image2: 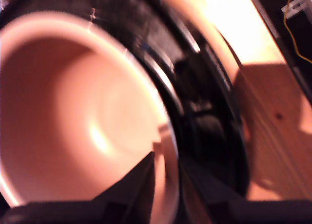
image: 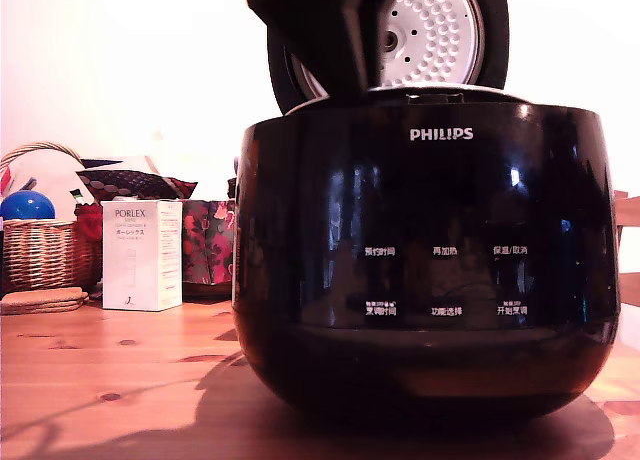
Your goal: Place the pot you are holding inside the rice cooker
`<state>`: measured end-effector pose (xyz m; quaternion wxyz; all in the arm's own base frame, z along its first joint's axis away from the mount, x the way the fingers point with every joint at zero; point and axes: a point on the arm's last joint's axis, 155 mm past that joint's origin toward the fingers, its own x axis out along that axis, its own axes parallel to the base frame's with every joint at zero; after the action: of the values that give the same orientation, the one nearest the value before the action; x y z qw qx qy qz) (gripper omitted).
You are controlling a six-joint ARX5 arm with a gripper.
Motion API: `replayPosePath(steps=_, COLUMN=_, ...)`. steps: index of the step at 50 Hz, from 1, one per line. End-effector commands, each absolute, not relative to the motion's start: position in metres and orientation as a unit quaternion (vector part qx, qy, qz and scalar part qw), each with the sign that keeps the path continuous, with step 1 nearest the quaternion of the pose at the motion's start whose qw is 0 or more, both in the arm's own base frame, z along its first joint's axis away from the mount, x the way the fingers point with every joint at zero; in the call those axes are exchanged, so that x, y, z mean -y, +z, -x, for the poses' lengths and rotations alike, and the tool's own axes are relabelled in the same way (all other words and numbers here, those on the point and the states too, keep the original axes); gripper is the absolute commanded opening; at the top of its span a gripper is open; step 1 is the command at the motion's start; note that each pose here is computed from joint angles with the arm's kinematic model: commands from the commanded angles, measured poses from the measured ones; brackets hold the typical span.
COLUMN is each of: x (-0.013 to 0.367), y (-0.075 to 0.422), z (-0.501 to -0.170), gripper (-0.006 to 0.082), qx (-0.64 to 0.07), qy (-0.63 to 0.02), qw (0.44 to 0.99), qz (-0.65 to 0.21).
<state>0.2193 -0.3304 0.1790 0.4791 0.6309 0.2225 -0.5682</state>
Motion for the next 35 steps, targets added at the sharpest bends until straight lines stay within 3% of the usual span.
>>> replayPosePath(steps=1, x=0.329, y=0.187, z=-0.221, gripper=0.0138, qx=-0.231, qy=-0.56, qw=0.495, qz=-0.622)
replayPosePath(steps=17, x=0.314, y=0.212, z=-0.212, gripper=0.0136, qx=-0.29, qy=-0.541, qw=0.53, qz=-0.585)
replayPosePath(steps=29, x=0.306, y=0.22, z=-0.215, gripper=-0.0019, qx=-0.338, qy=-0.506, qw=0.586, qz=-0.535)
replayPosePath(steps=35, x=0.299, y=0.22, z=-0.225, gripper=-0.0023, qx=-0.385, qy=-0.467, qw=0.635, qz=-0.48)
